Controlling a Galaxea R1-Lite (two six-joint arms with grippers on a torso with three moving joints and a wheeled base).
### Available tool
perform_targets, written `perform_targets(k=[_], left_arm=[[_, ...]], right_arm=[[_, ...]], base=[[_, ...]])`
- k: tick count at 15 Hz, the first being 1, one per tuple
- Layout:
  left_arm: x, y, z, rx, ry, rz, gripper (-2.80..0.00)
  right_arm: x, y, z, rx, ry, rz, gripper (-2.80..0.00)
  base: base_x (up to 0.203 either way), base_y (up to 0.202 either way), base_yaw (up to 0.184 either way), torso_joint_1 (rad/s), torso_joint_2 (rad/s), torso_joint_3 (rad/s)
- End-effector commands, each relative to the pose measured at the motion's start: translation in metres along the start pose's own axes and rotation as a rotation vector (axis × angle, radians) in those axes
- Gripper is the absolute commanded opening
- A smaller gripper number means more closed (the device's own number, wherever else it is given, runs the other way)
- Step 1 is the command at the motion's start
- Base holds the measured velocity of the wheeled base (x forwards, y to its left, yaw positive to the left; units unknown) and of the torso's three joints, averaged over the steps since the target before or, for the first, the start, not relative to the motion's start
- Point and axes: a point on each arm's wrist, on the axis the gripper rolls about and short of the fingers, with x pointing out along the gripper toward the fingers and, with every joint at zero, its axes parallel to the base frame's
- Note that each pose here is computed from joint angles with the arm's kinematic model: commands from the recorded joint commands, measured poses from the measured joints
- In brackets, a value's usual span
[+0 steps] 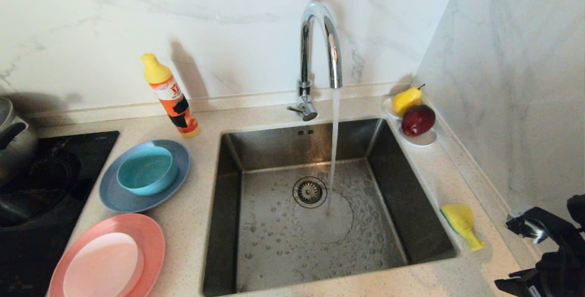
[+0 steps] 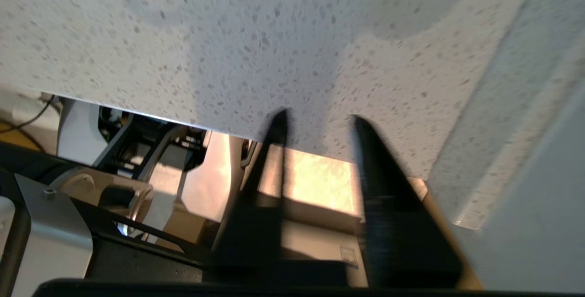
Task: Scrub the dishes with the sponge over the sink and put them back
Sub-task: Pick up a bowl and the sponge
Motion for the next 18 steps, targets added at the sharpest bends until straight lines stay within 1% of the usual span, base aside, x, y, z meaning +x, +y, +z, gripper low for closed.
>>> perform_targets(k=[1,4,6,7,10,14,18], left_arm=[[0.000,0.000,0.000,0.000,0.003,-0.001,-2.80],[0.000,0.000,0.000,0.000,0.003,0.001,-2.80],[0.000,0.000,0.000,0.000,0.003,0.001,-2.80],[0.000,0.000,0.000,0.000,0.003,-0.001,-2.80],[0.000,0.000,0.000,0.000,0.003,-0.001,-2.80],[0.000,0.000,0.000,0.000,0.003,0.001,-2.80],[0.000,0.000,0.000,0.000,0.003,-0.001,-2.80]], right_arm=[[0.008,0.000,-0.001,0.001,0.041,0.011,0.00],[0.024,-0.001,0.001,0.033,0.078,0.018,0.00],[0.036,-0.002,0.003,0.034,0.062,0.011,0.00],[0.041,-0.003,0.005,0.034,0.052,0.004,-2.80],[0.049,-0.005,0.012,0.034,0.025,-0.017,-2.80],[0.053,-0.007,0.015,0.041,0.030,-0.019,-2.80],[0.046,-0.007,0.016,0.037,0.001,-0.026,-2.80]], base=[[0.000,0.000,0.000,0.000,0.00,0.000],[0.000,0.000,0.000,0.000,0.00,0.000],[0.000,0.000,0.000,0.000,0.00,0.000],[0.000,0.000,0.000,0.000,0.00,0.000],[0.000,0.000,0.000,0.000,0.00,0.000],[0.000,0.000,0.000,0.000,0.00,0.000],[0.000,0.000,0.000,0.000,0.00,0.000]])
